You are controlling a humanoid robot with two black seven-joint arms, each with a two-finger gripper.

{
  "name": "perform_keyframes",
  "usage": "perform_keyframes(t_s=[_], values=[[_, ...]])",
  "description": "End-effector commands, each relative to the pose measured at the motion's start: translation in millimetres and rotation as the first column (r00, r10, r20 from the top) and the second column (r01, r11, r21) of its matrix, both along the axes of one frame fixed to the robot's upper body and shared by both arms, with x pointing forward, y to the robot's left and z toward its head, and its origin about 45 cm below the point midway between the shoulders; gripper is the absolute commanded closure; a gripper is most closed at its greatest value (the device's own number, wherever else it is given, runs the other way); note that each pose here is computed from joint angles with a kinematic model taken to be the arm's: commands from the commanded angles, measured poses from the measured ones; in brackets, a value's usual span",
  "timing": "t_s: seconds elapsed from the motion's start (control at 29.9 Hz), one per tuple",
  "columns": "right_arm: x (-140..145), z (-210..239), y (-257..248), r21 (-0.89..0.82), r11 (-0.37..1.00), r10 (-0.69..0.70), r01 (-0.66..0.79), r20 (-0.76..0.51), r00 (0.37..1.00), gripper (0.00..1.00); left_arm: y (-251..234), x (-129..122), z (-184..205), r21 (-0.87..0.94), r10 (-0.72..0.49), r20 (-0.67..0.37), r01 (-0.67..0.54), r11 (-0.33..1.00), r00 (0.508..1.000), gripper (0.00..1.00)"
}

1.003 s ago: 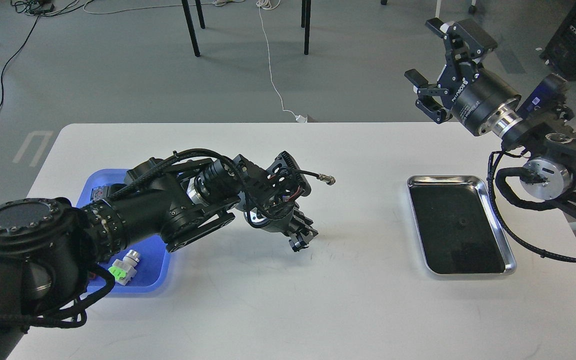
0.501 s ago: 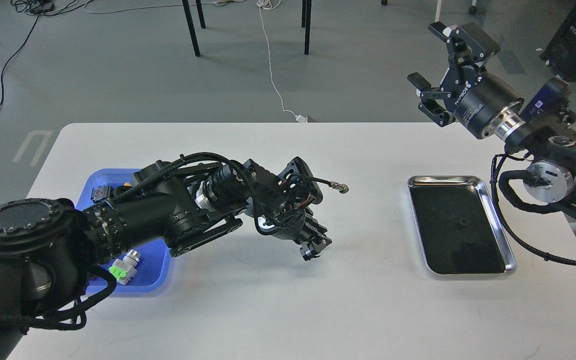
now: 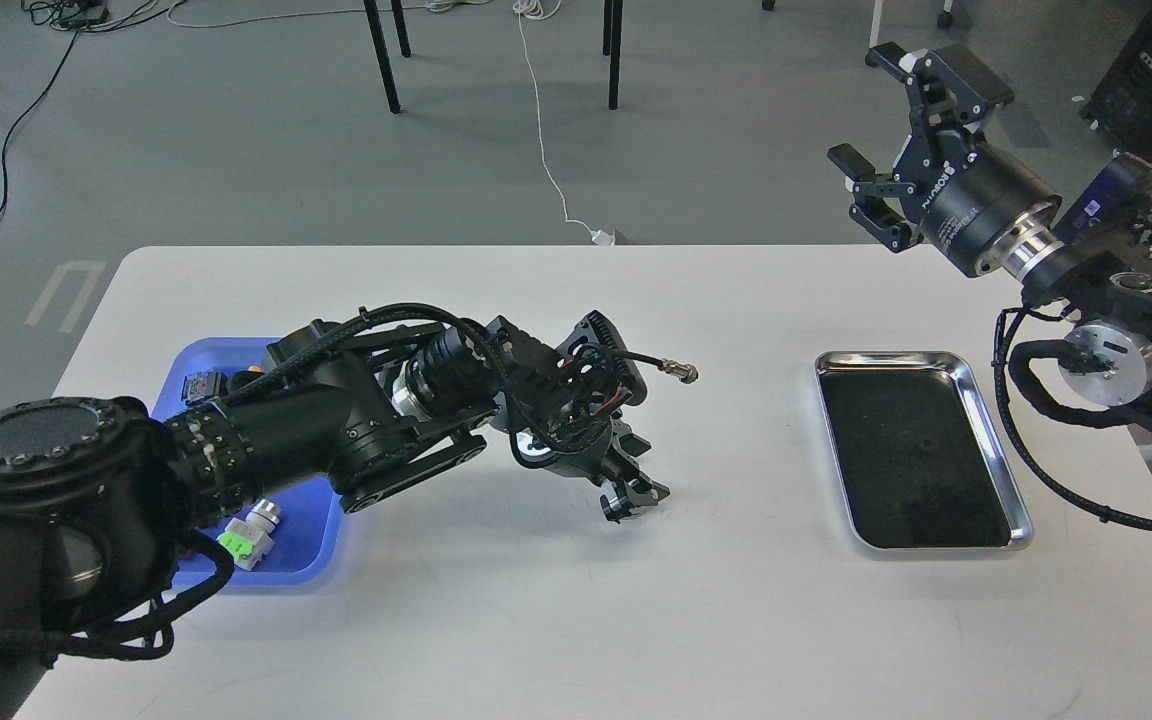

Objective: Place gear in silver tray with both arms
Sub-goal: 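Lower the gear onto the table center and open the left gripper, then retract the left gripper and move the right gripper toward the gear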

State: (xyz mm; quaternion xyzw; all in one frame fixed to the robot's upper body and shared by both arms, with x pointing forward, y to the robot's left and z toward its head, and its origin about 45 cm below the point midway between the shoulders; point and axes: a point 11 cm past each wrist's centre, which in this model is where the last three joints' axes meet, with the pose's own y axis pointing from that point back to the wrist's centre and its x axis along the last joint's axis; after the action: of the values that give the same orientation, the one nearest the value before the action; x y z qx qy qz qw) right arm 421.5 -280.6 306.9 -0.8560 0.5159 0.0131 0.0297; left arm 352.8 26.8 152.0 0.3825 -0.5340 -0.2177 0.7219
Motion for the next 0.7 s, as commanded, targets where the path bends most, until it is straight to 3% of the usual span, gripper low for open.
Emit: perform_keyframes(t_s=[0.0,0.1,0.2,0.23,0.37,0.5,0.57,0.6,0.64,0.67], values=[[-2,-3,-5,-0.006,1.000,-0.007,0.007,-0.007,1.000,0.01,-22,-10,22,-0.119,-0.012,-0.049,0.006,0.993,0.999,0.06],[-5,-7,-6,-0.010,1.000,-0.004,0.004,-0.015,1.000,0.01,-40,-18,48,-0.273,-0.001,-0.148,-0.040,0.961,0.989,0.02],[-9,-14,-15,-0.022,1.000,-0.011,0.011,-0.031,0.999,0.01,-17,-6,63,-0.387,0.092,-0.302,-0.210,0.898,0.949,0.02],[-11,-14,-20,-0.031,0.999,-0.015,0.014,-0.032,0.999,0.01,-1,-2,60,-0.410,0.136,-0.381,-0.299,0.862,0.915,0.02],[-29,-35,-17,-0.120,0.991,0.045,-0.050,-0.044,0.998,0.01,60,13,52,-0.460,0.238,-0.674,-0.649,0.605,0.699,0.02],[-43,-53,-16,-0.195,0.976,0.091,-0.100,-0.056,0.994,0.01,110,18,39,-0.408,0.198,-0.857,-0.861,0.303,0.476,0.02],[-46,-58,-16,-0.205,0.973,0.097,-0.108,-0.064,0.993,0.01,124,19,37,-0.387,0.163,-0.892,-0.899,0.206,0.421,0.02],[-46,-58,-16,-0.205,0.973,0.097,-0.108,-0.064,0.993,0.01,124,19,37,-0.387,0.163,-0.892,-0.899,0.206,0.421,0.02],[-50,-64,-17,-0.216,0.970,0.101,-0.115,-0.074,0.992,0.01,150,21,42,-0.364,0.071,-0.928,-0.931,0.027,0.365,0.02],[-51,-65,-17,-0.218,0.969,0.103,-0.118,-0.077,0.992,0.01,158,20,43,-0.351,0.041,-0.936,-0.936,-0.022,0.350,0.02]])
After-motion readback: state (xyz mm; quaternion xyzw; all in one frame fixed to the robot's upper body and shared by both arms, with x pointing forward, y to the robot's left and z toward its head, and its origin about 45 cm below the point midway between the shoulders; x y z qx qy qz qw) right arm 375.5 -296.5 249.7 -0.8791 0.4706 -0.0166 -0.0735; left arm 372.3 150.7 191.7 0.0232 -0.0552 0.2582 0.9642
